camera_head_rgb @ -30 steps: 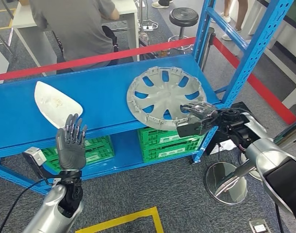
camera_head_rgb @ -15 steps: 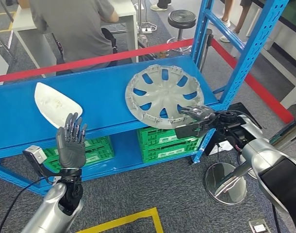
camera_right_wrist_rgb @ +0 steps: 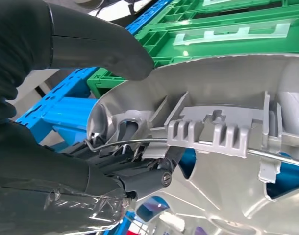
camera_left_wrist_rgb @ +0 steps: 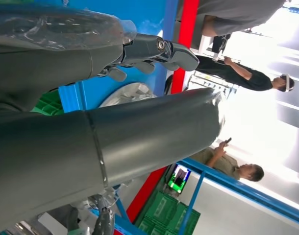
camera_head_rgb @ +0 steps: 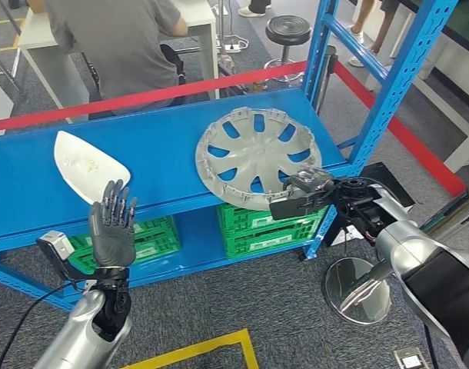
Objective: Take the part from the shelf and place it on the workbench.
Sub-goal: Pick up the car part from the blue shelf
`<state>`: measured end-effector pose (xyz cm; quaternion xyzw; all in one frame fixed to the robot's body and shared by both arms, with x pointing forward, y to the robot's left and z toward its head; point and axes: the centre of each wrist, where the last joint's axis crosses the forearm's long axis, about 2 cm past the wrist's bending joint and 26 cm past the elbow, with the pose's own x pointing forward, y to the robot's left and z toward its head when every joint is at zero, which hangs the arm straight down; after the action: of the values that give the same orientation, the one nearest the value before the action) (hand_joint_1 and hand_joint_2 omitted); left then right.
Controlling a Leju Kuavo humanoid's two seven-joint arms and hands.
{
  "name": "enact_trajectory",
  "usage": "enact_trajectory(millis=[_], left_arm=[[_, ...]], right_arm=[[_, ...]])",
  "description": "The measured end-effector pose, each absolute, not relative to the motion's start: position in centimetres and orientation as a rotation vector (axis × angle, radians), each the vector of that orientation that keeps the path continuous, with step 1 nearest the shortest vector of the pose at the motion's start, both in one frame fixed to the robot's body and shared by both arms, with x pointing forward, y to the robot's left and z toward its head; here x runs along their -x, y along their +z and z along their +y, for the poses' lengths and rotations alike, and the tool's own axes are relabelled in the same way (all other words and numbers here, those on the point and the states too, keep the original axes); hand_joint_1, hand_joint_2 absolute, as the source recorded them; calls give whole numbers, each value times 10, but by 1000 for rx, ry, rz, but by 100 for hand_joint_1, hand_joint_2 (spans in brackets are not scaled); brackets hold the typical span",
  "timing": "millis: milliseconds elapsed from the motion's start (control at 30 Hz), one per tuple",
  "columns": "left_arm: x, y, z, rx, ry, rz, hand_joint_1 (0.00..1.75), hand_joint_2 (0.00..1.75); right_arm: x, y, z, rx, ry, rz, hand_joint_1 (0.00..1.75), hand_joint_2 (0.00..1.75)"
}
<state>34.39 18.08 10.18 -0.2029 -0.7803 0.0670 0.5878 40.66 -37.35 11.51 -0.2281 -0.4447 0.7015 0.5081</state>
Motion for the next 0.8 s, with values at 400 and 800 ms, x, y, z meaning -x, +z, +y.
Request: enact_trajectory(millis=[400, 800], left_arm=[[-344, 101, 181, 467, 158, -1815, 0, 0], [-341, 98, 182, 444, 167, -1811, 0, 0]], right_arm=[[-407, 115, -374, 547, 1643, -1104, 175, 175], [-416, 132, -372, 390, 1355, -1257, 175, 175]])
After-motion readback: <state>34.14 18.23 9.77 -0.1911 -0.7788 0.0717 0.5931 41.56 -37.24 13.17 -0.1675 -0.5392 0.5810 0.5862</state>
